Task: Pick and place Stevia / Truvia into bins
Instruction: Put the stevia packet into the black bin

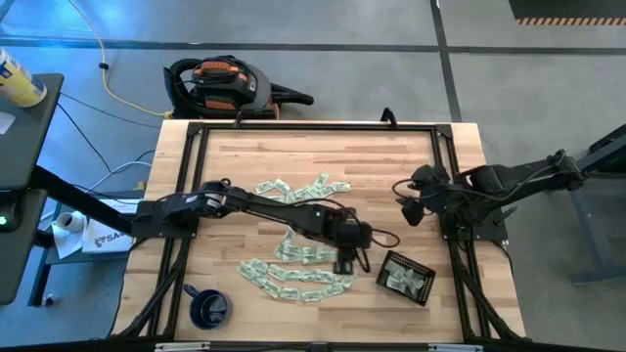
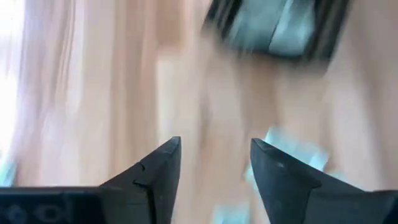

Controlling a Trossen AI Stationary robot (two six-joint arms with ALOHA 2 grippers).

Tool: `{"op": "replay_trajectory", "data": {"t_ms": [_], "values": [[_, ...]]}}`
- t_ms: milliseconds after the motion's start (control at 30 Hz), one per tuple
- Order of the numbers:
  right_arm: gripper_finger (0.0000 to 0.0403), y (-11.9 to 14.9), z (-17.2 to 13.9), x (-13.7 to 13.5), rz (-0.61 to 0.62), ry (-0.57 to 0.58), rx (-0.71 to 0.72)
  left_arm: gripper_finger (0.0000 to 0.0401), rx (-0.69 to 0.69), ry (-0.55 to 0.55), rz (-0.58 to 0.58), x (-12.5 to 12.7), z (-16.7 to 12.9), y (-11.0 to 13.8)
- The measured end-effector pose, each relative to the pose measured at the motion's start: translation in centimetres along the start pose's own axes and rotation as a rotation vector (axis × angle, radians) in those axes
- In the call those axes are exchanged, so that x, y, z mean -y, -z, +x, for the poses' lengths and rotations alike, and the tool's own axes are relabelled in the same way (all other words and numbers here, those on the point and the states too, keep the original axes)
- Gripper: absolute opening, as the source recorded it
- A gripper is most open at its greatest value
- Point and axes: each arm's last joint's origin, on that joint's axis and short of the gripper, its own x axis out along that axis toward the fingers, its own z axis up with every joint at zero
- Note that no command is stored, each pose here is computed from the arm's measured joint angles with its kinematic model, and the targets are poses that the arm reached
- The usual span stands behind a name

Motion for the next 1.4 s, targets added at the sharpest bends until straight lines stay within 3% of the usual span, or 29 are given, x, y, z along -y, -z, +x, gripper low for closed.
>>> {"op": "replay_trajectory", "data": {"t_ms": [167,333,400,567,667,900,1167,1400], "values": [[0.0275,1.0,0.2,0.5,-0.051,0.050,-0.150,0.0184,-0.286,-0.140,0.035,-0.6,-0.6,2.8],[0.0275,1.4,0.3,0.0,-0.074,0.045,-0.150,0.0163,-0.442,-0.260,-0.015,-1.8,-1.7,4.9],[0.0275,1.4,0.3,-0.2,-0.083,0.052,-0.144,0.0162,-0.411,-0.279,-0.101,-2.3,-2.8,5.2],[0.0275,1.6,0.4,-0.5,-0.098,0.049,-0.148,0.0167,-0.286,-0.354,-0.450,-3.4,-5.5,7.4],[0.0275,1.6,0.4,-0.4,-0.099,0.054,-0.139,0.0167,-0.243,-0.379,-0.638,-3.6,-6.9,10.2],[0.0275,1.4,0.4,-0.4,-0.097,0.073,-0.101,0.0168,-0.316,-0.426,-0.991,-4.9,-7.9,17.8],[0.0275,1.0,0.6,-0.5,-0.045,0.063,-0.082,0.0168,-0.359,-0.500,-1.203,-9.6,-6.9,22.6],[0.0275,1.0,0.6,-0.6,-0.015,0.054,-0.078,0.0168,-0.402,-0.381,-1.259,-12.3,-5.2,24.7]]}}
